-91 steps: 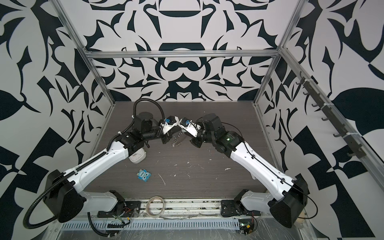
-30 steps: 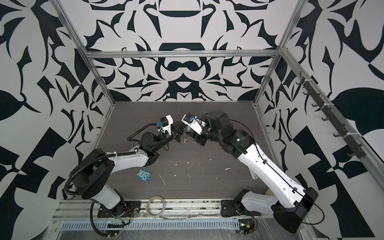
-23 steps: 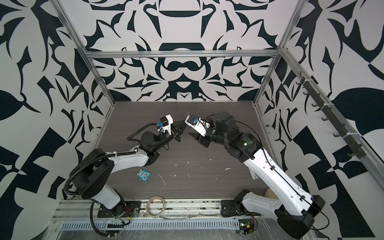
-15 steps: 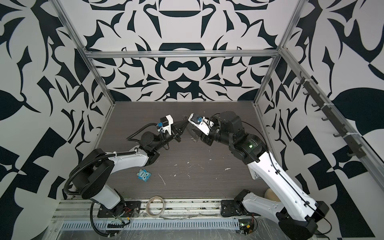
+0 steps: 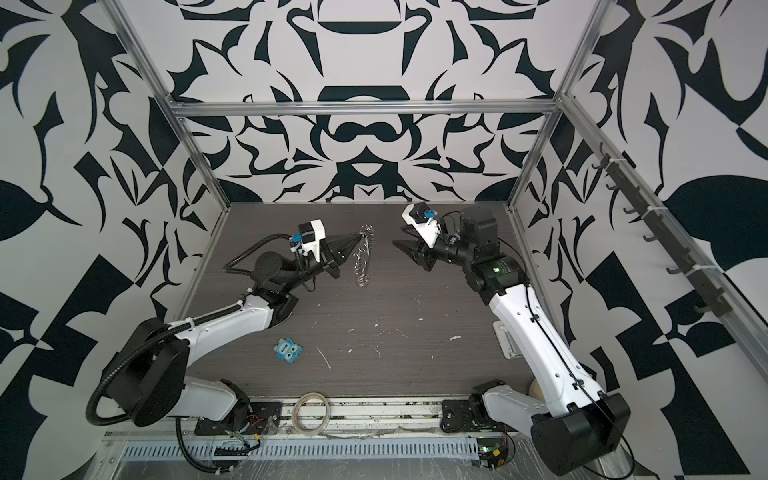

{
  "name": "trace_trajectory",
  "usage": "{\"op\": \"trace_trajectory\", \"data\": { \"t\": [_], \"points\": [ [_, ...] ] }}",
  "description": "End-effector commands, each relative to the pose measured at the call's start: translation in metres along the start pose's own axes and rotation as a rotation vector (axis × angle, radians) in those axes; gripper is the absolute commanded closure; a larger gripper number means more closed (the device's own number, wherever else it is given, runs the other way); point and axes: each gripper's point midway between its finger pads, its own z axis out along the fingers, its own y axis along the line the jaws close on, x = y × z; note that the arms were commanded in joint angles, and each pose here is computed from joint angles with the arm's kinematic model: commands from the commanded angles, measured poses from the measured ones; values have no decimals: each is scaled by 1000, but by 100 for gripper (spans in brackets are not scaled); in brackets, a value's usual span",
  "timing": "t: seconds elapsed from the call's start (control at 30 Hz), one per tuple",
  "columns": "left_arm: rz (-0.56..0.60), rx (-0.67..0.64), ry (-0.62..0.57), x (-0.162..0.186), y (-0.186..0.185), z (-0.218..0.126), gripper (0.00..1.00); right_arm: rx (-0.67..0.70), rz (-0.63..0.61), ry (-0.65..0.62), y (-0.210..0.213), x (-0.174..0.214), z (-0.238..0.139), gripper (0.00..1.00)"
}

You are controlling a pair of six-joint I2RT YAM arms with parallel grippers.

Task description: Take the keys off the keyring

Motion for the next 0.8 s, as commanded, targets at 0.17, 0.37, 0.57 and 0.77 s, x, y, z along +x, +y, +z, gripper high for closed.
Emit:
{"op": "trace_trajectory", "data": {
  "t": [0.17,0.37,0.57,0.77],
  "points": [
    [-30,57,48,-13,-9,-8,100,-163,25,-146,30,-18,18,53],
    [-40,87,73,-13,-13,-8,100,-230,44,-196,34,-29,25,55],
    [-45,110,86,-13,-17,-8,100,-286,57,-196,42,-35,25,58],
    [-45,135,92,-12,-20,-8,100,-361,88,-183,48,-34,29,61]
  ]
}}
